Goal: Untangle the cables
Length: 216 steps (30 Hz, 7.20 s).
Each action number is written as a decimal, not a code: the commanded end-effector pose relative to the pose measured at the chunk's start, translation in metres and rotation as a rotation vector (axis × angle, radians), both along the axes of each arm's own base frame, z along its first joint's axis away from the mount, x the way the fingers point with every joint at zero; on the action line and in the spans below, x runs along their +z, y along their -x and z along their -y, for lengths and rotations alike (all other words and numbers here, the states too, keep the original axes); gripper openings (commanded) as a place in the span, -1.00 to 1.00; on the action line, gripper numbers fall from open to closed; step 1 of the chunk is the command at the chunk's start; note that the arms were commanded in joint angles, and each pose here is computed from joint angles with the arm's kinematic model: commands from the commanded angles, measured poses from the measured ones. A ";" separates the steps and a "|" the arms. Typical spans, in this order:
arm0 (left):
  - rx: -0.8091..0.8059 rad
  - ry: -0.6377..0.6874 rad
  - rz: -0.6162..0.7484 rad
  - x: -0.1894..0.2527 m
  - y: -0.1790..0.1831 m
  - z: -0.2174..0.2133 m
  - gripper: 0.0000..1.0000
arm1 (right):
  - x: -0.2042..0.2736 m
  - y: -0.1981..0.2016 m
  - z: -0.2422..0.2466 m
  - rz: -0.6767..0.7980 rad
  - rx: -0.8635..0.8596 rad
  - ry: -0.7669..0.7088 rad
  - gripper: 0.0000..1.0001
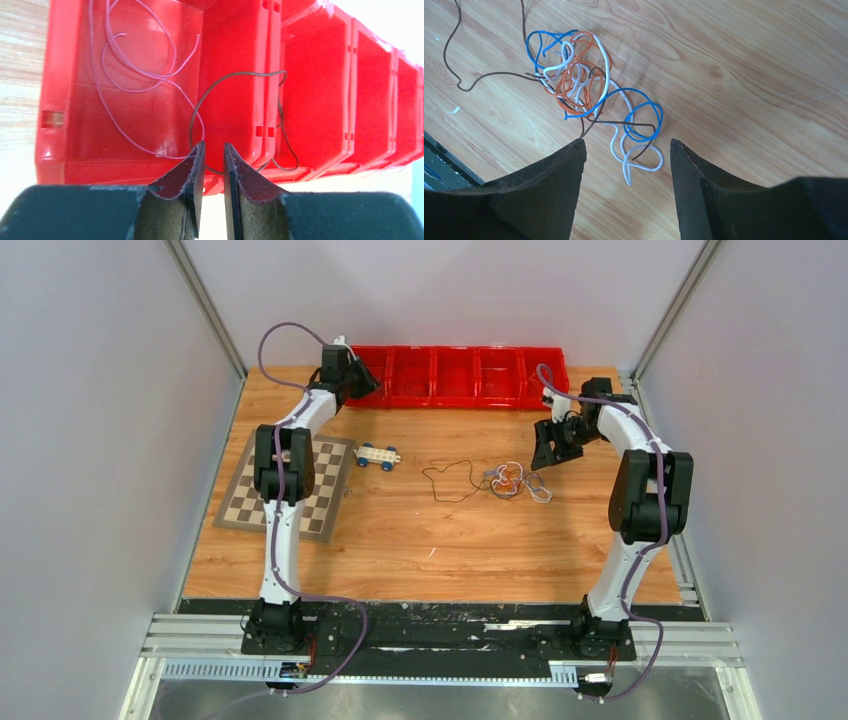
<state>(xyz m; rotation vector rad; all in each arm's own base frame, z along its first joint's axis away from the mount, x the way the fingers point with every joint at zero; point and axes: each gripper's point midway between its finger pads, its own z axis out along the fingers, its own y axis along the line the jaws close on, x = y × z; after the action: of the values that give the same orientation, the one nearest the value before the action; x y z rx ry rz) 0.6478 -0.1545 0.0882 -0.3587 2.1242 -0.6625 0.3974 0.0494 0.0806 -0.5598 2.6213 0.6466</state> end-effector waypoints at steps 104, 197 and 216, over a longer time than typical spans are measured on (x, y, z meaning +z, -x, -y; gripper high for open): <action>-0.832 -1.024 0.762 0.077 0.004 0.085 -1.00 | 0.004 -0.012 0.003 0.034 -0.009 -0.053 0.22; -0.751 -0.800 0.977 0.067 -0.022 0.165 -1.00 | -0.007 -0.004 0.019 0.009 -0.080 -0.085 0.21; -0.702 -0.866 0.836 0.054 -0.024 0.093 -0.84 | -0.004 -0.006 0.018 0.016 -0.082 -0.096 0.21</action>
<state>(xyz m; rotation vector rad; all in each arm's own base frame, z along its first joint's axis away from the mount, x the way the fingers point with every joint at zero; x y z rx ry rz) 0.6721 -0.2559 0.0861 1.0466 1.5274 -0.1666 0.3942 0.0301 0.0628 -0.4243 2.6289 0.7249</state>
